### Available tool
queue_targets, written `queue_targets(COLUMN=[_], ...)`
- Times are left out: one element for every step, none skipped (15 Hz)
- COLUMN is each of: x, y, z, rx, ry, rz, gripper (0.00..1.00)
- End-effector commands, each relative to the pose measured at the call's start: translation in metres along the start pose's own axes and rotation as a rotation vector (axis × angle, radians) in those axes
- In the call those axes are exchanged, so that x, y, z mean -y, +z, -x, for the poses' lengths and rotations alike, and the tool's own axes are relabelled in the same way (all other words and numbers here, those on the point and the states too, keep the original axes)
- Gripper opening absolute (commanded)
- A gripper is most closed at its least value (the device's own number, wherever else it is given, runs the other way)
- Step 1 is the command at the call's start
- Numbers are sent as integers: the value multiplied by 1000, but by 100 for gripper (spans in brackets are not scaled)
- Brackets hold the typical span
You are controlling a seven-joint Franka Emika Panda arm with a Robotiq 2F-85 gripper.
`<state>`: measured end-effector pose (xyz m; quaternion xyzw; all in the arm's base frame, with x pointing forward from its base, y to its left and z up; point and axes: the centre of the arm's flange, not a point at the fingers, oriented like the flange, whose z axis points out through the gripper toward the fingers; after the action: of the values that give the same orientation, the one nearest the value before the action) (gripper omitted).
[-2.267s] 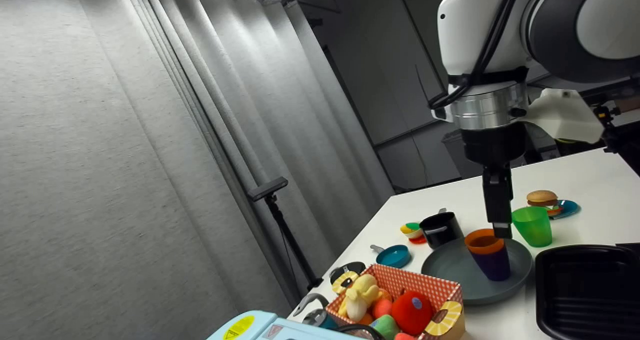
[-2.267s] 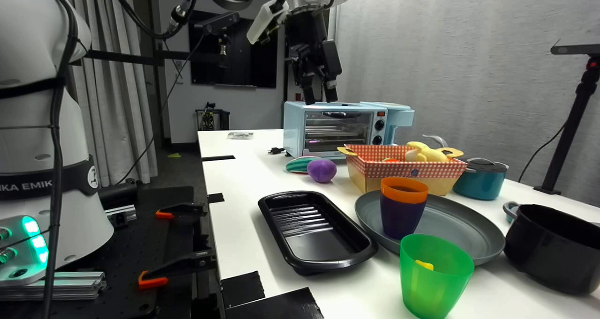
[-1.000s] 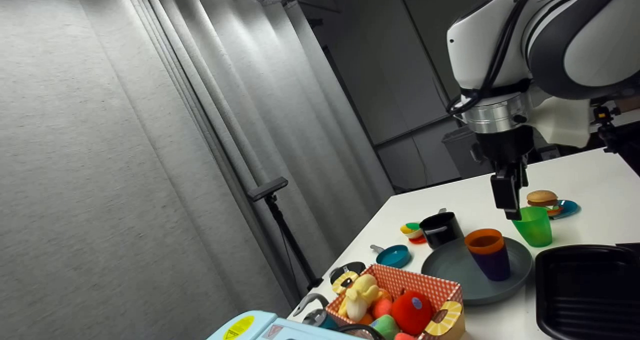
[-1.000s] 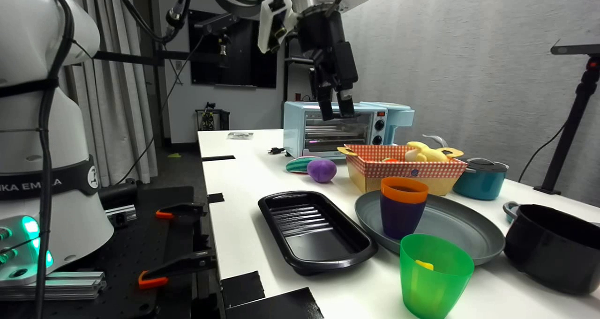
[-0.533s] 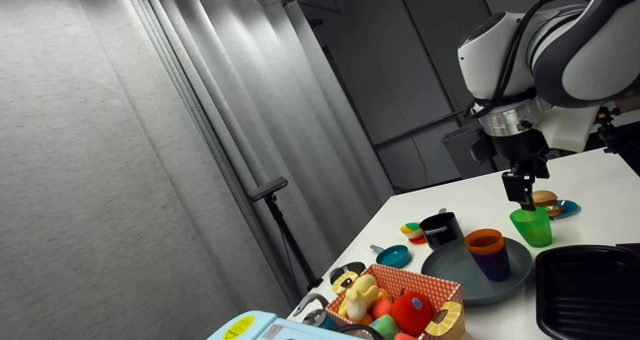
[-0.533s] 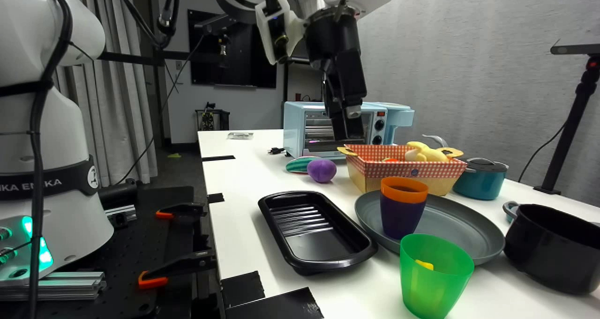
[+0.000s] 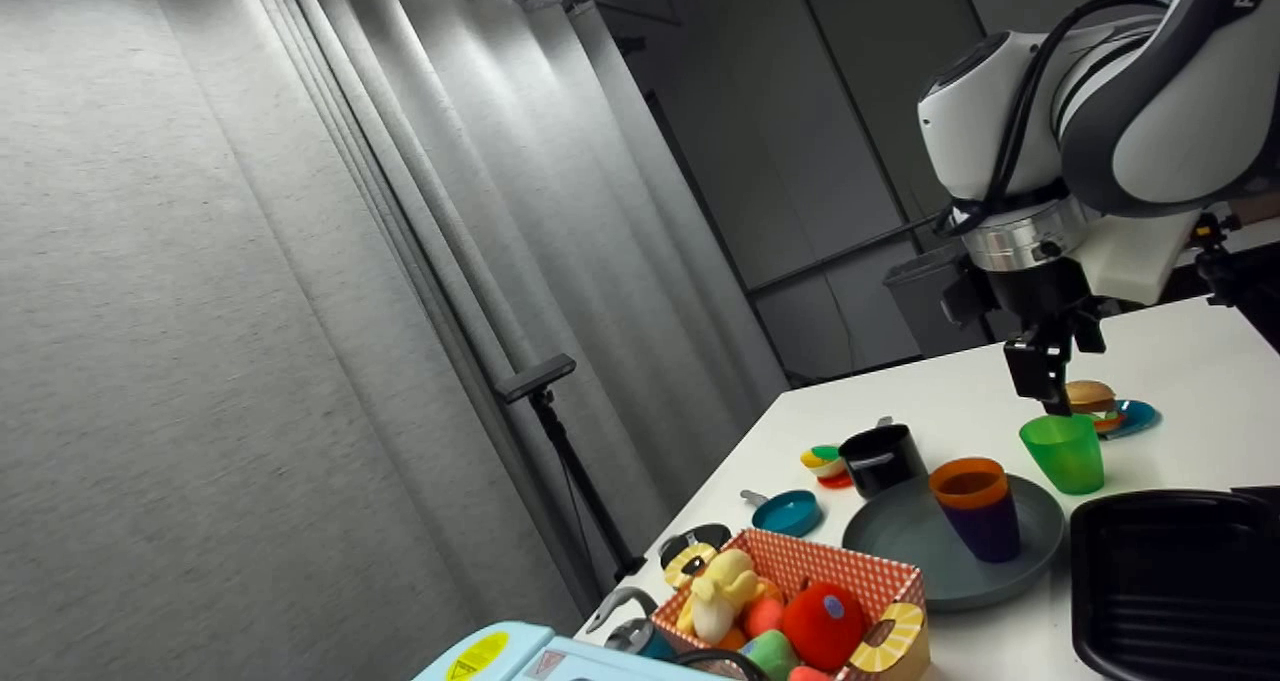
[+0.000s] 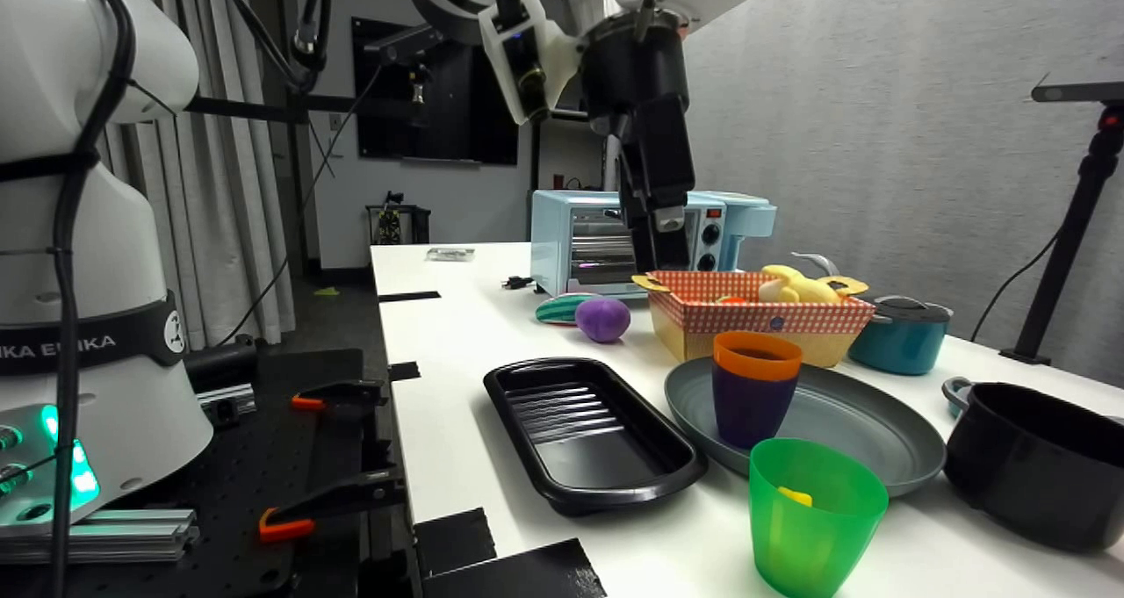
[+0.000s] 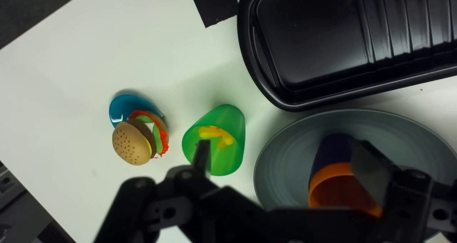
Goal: Put the green cup inside the orange cup
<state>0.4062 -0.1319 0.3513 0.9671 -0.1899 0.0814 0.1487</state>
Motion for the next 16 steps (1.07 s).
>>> queue_targets(x=[0,0,1,1,0,-2,-4,-8,-12,-16,-21,-26,-31,-36,-41,-46], y=[0,0,4,8,15,21,28,36,44,50,56,62,68,72,77,81], z=[0,0,-1,-2,-3,-5,-7,-10,-13,-15,-19,-22,-27,-32,-37,-43], rx=[-1,-1,2,5,12,20,30,37,41,48,50,49,43,40,36,29], ry=[0,1,6,13,24,38,55,74,94,112,127,142,157,171,187,206], rz=[0,0,5,14,22,31,38,50,64,73,84,96,111,122,133,143], gripper=[100,100,100,100,100,100,100,100,100,100,100,100,100,100,100,100])
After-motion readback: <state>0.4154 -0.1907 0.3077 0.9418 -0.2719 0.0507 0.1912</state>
